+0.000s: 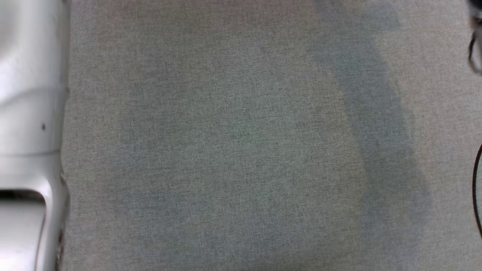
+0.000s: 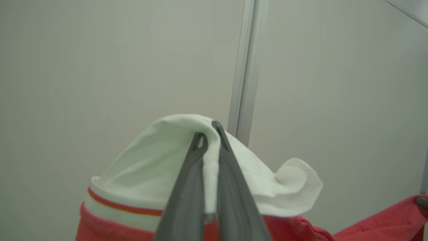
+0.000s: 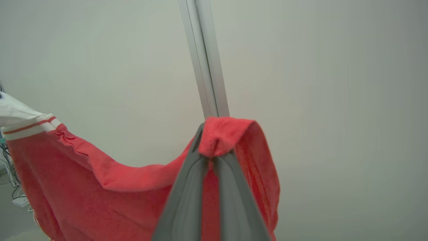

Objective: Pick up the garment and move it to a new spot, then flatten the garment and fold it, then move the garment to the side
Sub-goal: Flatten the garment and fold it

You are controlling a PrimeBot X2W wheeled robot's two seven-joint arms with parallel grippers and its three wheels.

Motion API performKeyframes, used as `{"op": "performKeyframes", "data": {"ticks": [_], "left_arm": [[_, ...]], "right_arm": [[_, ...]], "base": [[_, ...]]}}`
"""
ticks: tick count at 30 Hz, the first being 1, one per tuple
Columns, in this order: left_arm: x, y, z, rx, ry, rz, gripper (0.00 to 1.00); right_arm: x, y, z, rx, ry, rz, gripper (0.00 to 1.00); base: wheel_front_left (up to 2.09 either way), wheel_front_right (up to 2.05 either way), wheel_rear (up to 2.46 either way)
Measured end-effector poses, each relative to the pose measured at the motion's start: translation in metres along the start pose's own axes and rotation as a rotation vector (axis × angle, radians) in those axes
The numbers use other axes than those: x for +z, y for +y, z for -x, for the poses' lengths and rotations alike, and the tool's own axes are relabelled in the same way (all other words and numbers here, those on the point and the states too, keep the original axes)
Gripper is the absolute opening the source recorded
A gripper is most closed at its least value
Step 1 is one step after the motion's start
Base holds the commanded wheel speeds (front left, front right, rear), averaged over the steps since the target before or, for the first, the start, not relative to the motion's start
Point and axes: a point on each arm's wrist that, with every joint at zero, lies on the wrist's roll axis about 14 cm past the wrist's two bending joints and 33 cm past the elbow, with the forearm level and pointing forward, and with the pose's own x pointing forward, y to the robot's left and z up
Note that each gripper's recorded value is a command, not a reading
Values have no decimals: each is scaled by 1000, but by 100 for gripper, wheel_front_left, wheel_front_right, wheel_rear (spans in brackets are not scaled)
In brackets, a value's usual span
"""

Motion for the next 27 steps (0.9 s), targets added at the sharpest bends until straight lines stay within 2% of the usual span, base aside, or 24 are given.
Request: {"op": "performKeyframes", "data": {"ticks": [8,18,27], "left_arm": [[-46,13,76,93,102,78,0],[-83,4,192,230,279,160,0],[-86,-5,277,347,389,205,0]], "right_arm": [[-62,6,60,-5,133,-71,0],[-106,19,155,-89,265,-209,0],[-133,30,237,-178,381,-293,0]], "base": [[0,0,0],[0,0,0],[0,0,0]]}}
